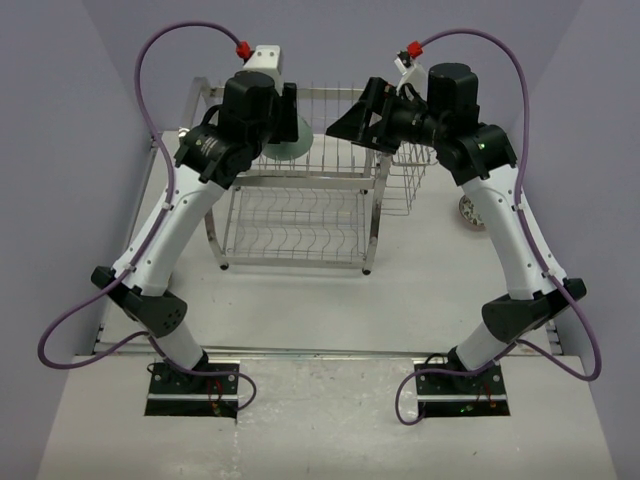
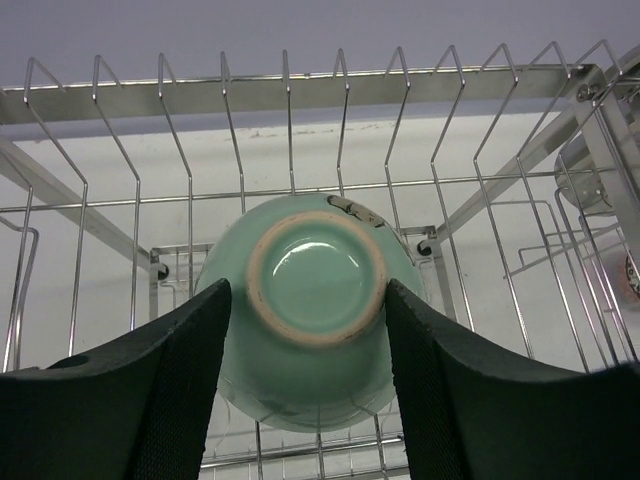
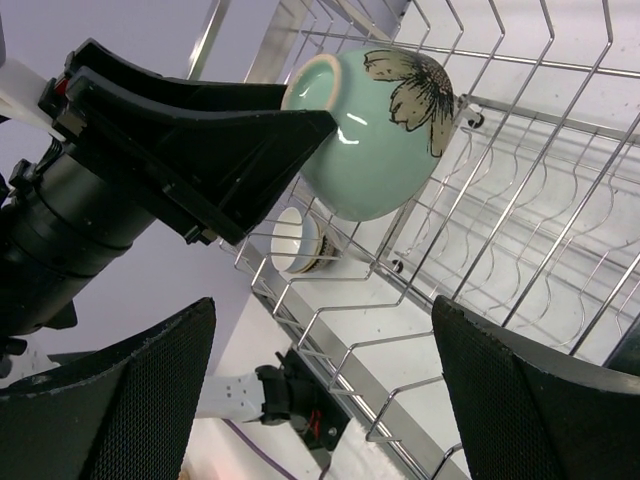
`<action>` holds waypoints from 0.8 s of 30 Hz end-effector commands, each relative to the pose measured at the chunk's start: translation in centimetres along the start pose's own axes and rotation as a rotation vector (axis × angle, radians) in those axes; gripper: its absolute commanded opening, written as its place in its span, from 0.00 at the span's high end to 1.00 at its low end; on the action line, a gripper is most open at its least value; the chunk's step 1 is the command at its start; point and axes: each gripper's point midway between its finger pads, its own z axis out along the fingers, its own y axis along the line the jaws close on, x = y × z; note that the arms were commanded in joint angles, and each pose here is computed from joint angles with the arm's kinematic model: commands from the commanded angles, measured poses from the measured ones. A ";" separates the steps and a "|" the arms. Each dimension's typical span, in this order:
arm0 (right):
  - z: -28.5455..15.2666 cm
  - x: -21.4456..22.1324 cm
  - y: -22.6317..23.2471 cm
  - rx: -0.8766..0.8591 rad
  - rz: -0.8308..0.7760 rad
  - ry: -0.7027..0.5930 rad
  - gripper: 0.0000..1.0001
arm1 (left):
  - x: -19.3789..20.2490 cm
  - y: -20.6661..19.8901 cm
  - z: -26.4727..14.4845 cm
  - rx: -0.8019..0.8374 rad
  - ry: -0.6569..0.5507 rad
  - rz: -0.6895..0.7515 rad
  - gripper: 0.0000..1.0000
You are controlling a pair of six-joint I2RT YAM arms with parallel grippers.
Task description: Unload the bowls from the dish rack
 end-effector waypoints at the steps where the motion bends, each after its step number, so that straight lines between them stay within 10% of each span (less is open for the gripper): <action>1: -1.8 -1.1 2.3 -0.060 -0.028 -0.046 0.11 | 2.0 1.8 0.2 -0.078 0.061 0.036 0.39; 12: -1.5 -1.2 2.6 -0.069 -0.043 -0.022 0.11 | 1.8 0.5 0.3 -0.011 0.059 0.012 0.76; 18: -1.1 -1.2 2.9 -0.092 -0.048 -0.014 0.11 | 1.3 0.8 0.1 -0.026 0.039 0.008 0.75; 24: -0.4 -1.6 3.7 -0.133 -0.053 0.000 0.11 | -1.1 2.6 -1.0 -0.115 -0.049 -0.017 0.42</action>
